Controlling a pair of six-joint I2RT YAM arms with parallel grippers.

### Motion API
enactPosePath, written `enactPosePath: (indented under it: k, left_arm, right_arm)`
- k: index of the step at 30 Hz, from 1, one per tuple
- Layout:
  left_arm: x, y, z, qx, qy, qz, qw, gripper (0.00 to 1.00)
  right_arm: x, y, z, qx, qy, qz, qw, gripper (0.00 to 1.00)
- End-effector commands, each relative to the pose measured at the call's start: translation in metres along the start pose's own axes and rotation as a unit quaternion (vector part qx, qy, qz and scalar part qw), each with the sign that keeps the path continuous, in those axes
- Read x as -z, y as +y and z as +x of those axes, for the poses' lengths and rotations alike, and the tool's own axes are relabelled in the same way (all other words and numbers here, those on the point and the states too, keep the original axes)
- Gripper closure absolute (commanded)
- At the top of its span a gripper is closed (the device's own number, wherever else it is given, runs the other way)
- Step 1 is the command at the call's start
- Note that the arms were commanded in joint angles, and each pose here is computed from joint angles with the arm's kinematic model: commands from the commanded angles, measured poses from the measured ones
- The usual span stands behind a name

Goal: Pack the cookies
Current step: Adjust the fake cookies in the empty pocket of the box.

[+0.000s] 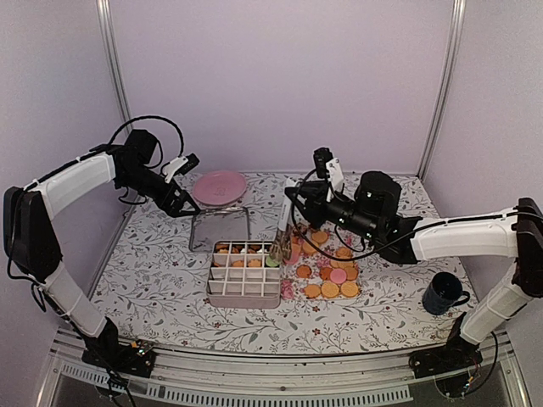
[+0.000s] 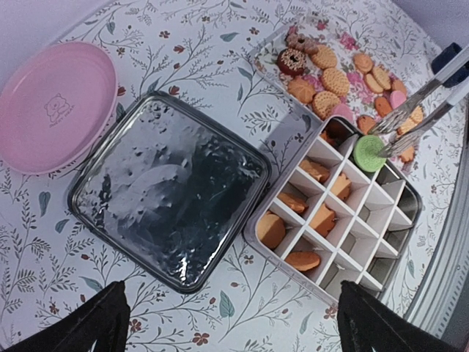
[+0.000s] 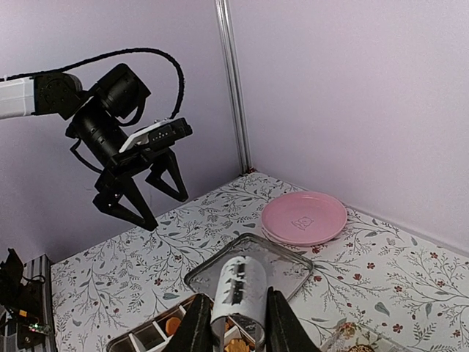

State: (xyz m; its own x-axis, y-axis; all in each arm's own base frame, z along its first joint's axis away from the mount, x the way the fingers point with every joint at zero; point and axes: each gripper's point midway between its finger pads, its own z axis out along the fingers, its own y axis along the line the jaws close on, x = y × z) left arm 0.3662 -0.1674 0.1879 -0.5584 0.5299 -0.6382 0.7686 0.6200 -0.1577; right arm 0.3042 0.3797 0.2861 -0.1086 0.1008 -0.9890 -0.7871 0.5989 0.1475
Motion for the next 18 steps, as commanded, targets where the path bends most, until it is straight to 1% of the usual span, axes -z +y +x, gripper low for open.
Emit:
enactPosePath:
  k: [1,5,9,18]
  left_arm:
    - [0.000,-0.002,0.001,-0.006,0.002,0.000,1.000,0.01]
    - [0.000,-0.002,0.002,-0.008,0.002,-0.001,1.000,0.01]
    - [0.000,-0.002,0.002,-0.010,0.001,-0.002,1.000,0.01]
    - [-0.001,-0.003,0.002,-0.009,0.000,0.001,1.000,0.01]
  right_arm:
    - [-0.009,0.003,-0.022,-0.008,-0.034,-0.008,0.999,0.78]
    - [-0.012,-0.002,-0.016,-0.009,-0.029,0.007,1.000,0.78]
    - [-0.015,0.002,-0.015,-0.012,-0.027,-0.006,1.000,0.79]
    - [-0.021,0.012,-0.034,-0.018,-0.052,-0.034,0.998,0.79]
